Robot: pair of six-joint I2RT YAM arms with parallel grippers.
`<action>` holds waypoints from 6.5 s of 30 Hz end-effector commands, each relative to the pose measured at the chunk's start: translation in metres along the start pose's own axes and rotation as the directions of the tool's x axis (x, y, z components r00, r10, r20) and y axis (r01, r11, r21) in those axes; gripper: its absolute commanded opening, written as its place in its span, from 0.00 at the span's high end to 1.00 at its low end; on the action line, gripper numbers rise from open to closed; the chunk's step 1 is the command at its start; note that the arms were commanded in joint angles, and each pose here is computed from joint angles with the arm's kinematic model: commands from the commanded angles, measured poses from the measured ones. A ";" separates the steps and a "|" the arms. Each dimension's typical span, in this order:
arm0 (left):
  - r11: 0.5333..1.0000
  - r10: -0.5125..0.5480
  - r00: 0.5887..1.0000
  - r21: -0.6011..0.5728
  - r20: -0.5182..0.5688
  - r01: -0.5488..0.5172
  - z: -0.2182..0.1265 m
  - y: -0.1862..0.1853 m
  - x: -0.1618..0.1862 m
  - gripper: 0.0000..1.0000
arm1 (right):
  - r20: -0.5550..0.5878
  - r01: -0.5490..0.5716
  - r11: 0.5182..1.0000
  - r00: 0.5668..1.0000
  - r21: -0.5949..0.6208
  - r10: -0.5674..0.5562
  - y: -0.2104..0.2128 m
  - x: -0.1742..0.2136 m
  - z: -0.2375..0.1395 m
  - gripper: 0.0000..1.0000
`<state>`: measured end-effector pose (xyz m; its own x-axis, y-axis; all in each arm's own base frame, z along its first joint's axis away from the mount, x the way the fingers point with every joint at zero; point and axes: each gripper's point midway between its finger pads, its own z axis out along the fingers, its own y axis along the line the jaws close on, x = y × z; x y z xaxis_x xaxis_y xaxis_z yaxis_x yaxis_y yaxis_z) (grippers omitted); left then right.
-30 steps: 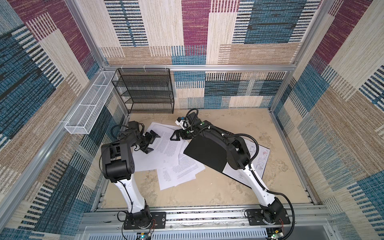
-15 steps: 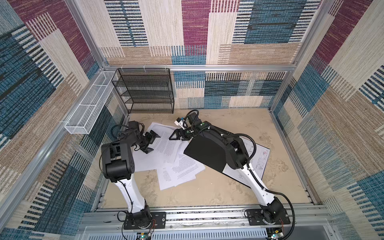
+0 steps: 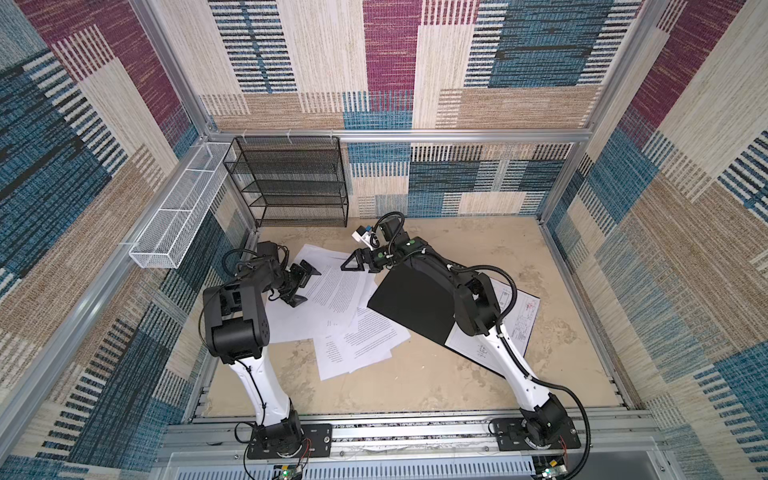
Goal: Put the files into the folder
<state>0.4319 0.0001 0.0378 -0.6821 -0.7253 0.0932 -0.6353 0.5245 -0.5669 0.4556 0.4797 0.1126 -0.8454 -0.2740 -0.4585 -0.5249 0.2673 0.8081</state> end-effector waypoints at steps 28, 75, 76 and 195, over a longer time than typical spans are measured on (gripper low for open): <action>0.987 -0.001 1.000 -0.158 0.020 0.004 0.012 0.039 -0.003 0.02 | 0.009 -0.119 0.988 0.993 0.103 0.118 -0.046 0.011 -0.002 0.65; 0.667 0.736 0.610 0.161 -0.294 -0.727 0.096 -0.199 0.272 0.00 | 0.921 -0.816 0.491 0.384 0.304 0.070 0.029 0.238 -0.508 1.00; 0.671 0.730 0.611 0.154 -0.305 -0.725 0.101 -0.195 0.271 0.00 | 0.931 -0.838 0.455 0.361 0.300 0.052 0.027 0.252 -0.510 1.00; 0.845 0.499 0.759 0.037 -0.418 -0.534 0.155 -0.129 0.238 0.00 | 0.907 -0.918 0.270 0.353 0.290 0.230 -0.161 0.258 -0.466 0.00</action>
<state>0.4192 -0.3410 0.0509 -0.9982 -0.0197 0.0569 -0.0549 0.6851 -0.7264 0.3624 -0.0902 0.0429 -0.4440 0.8002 -0.4033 0.6500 0.5974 0.4697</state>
